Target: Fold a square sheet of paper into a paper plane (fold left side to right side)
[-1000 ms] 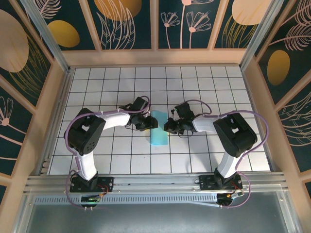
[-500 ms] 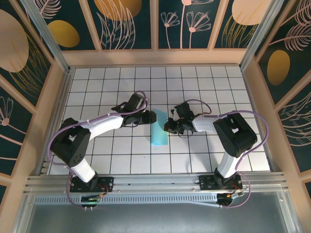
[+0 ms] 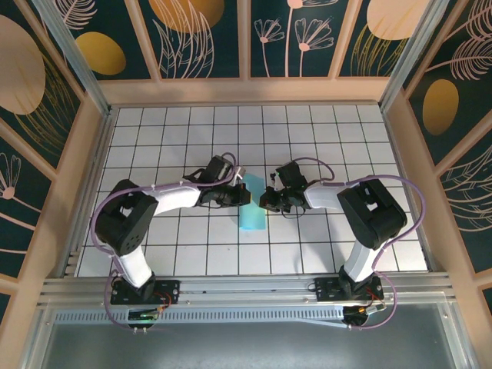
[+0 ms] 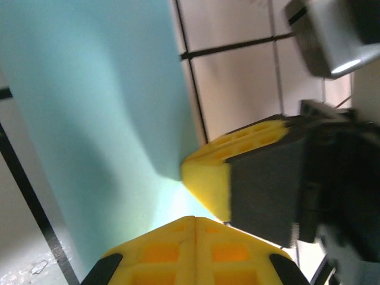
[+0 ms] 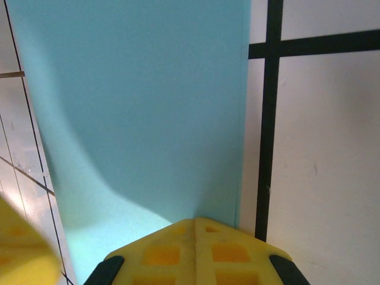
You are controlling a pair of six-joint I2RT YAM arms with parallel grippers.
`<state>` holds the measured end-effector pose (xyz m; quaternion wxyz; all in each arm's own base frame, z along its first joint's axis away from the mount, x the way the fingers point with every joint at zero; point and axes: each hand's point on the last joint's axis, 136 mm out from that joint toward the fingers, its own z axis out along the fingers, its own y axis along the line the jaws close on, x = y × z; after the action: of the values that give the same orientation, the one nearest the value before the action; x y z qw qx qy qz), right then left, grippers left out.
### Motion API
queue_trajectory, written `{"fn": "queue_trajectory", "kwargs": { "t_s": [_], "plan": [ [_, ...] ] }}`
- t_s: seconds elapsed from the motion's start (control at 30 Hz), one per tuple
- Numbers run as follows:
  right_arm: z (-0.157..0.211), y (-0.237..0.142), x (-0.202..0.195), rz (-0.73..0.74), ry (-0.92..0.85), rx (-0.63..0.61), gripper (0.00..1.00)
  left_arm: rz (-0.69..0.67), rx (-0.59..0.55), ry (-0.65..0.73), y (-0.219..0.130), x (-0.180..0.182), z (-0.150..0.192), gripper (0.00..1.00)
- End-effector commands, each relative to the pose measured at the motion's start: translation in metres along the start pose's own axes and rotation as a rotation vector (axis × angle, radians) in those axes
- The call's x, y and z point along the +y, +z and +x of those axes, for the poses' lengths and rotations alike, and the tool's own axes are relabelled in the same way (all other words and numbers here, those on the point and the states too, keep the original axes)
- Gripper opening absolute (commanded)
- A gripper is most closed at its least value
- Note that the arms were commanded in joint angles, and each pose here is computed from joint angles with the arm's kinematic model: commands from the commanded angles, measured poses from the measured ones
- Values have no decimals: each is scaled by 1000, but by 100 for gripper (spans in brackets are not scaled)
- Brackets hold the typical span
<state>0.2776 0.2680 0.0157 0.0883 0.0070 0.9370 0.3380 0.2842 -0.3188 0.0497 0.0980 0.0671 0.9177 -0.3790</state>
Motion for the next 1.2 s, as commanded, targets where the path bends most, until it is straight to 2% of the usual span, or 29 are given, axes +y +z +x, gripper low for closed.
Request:
{"fn": "queue_trajectory", "kwargs": {
  "t_s": [0.0, 0.27, 0.6, 1.17],
  "plan": [
    [21, 8, -40, 155, 33, 56, 0, 15, 15, -1, 8, 3, 4, 0],
    [24, 9, -47, 185, 31, 68, 0, -67, 30, -31, 18, 32, 14, 0],
    [28, 12, -56, 221, 31, 86, 0, -96, 18, -54, 17, 47, 20, 0],
    [29, 10, -60, 239, 24, 87, 0, -130, -46, -101, -19, 76, 21, 0]
  ]
}}
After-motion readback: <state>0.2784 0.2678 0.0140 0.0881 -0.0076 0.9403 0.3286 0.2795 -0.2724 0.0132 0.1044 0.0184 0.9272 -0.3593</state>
